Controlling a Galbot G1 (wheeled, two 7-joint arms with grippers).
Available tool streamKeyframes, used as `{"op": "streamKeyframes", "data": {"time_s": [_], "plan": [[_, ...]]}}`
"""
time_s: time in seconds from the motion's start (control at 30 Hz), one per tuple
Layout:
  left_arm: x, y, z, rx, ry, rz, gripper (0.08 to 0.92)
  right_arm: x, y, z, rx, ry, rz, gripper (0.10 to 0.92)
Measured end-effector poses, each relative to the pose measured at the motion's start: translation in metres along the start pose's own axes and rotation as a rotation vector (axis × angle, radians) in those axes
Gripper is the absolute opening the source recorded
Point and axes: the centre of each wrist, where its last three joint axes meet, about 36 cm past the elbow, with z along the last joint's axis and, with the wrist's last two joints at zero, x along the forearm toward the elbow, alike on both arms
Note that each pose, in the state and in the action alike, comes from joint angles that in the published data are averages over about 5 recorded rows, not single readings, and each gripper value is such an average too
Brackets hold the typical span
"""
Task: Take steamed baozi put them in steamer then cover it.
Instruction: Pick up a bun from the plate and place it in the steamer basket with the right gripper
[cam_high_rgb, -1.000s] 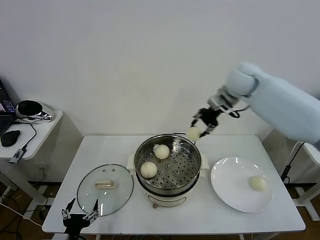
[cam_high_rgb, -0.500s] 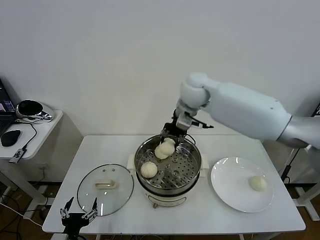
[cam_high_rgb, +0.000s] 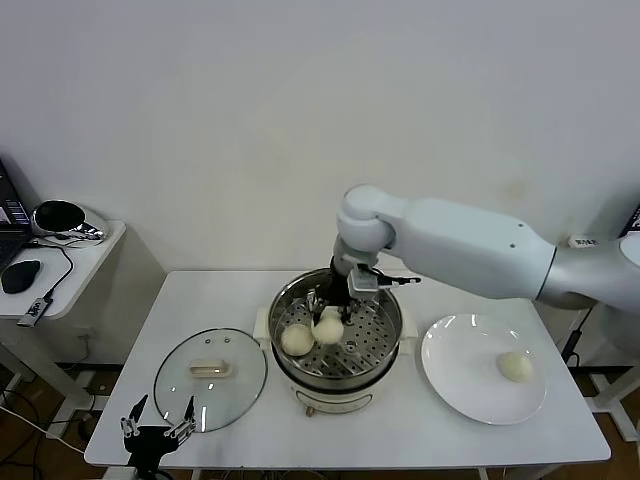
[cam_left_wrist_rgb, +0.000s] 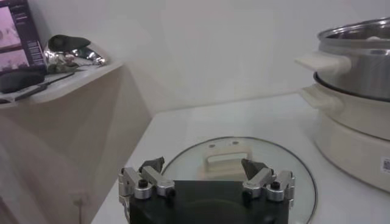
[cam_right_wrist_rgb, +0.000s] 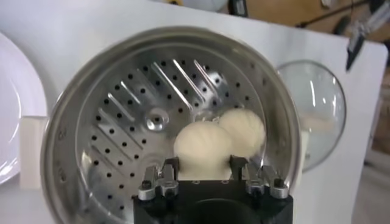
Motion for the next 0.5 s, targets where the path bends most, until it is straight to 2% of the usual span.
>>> {"op": "streamKeyframes", "data": {"time_s": [0.5], "plan": [[-0.001,-0.001,0.001,0.008,0.001,0.000,0.823,-0.023,0.007,-0.020,0.051,-0.053,-0.032,0.535]]}}
